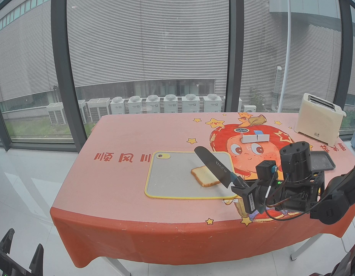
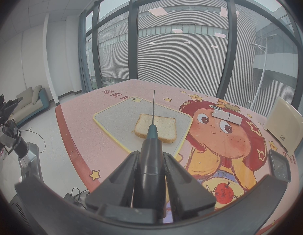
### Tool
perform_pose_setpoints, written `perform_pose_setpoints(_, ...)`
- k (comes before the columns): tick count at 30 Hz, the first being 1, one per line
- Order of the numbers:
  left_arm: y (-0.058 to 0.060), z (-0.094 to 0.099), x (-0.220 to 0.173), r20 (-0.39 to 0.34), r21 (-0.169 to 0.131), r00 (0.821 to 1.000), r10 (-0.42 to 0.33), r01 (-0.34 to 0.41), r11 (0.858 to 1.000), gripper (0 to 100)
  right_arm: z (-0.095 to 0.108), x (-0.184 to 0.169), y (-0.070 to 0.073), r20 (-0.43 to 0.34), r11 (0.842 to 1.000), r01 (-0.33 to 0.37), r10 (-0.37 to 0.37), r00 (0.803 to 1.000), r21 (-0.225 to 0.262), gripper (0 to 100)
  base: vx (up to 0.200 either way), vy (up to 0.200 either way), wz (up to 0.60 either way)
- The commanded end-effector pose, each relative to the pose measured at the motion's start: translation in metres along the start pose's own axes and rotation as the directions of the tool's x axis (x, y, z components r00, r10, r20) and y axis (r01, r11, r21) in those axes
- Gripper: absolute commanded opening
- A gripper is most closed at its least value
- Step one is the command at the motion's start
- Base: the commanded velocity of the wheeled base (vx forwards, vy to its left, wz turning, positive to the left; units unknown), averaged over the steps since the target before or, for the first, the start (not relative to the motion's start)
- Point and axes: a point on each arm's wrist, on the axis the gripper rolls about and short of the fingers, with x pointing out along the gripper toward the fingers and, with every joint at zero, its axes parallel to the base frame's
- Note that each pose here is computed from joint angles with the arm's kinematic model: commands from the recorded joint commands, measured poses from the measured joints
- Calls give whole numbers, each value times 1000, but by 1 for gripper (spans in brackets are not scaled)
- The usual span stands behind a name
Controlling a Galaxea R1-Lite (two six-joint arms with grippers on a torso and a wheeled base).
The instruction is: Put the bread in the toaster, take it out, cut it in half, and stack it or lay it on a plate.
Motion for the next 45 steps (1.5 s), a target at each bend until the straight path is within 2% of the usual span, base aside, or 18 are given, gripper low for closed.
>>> perform_pose_setpoints(1,0,-5,1,-20,2,1000,2,-2,1000,100,-2,0,0,-9,1000,-1,1,1000,-2,0,0,0,0)
perform_pose_setpoints(6,0,-5,1,-20,0,1000,2,-2,1000,100,-3,-1,0,-11,1000,0,0,1000,-3,0,0,0,0)
perform_pose_setpoints(7,0,-5,1,-18,0,1000,2,-2,1000,0,-4,-1,0,-12,1000,0,0,1000,-3,0,0,0,0)
perform_pose_setpoints(20,0,-5,1,-18,0,1000,-5,5,1000,0,-3,-3,0,-8,1000,-1,1,1000,-3,0,0,0,0)
perform_pose_setpoints(23,0,-5,1,-17,20,1000,-13,13,1000,0,-4,-4,2,-9,1000,-6,6,1000,-7,0,0,0,0)
perform_pose_setpoints(30,-1,-4,1,-10,38,999,-37,38,999,0,-4,-5,0,-6,1000,-2,2,1000,-4,0,0,0,0)
perform_pose_setpoints(32,-1,-2,1,11,40,999,-43,43,998,0,-4,-5,0,-8,1000,-2,2,1000,-4,0,0,0,0)
perform_pose_setpoints(34,-1,14,-3,135,40,990,-46,41,998,0,-5,-5,0,-9,1000,-2,2,1000,-4,0,0,0,0)
perform_pose_setpoints(35,-1,19,-4,165,41,985,-46,39,998,0,-4,-6,0,-8,1000,-2,2,1000,-4,0,0,0,0)
perform_pose_setpoints(36,-1,32,-8,227,45,973,-47,37,998,0,-4,-6,0,-8,1000,-2,2,1000,-4,0,0,0,0)
perform_pose_setpoints(40,-1,44,-4,207,60,975,-82,71,996,0,-5,-6,0,-9,1000,-2,2,1000,-3,0,0,0,0)
perform_pose_setpoints(44,-1,52,-1,189,59,978,-91,81,995,0,-4,-7,-1,-6,1000,0,0,1000,-1,0,0,0,0)
perform_pose_setpoints(45,-1,61,2,177,57,979,-101,92,994,0,-4,-8,0,-5,1000,-1,1,1000,0,0,0,0,0)
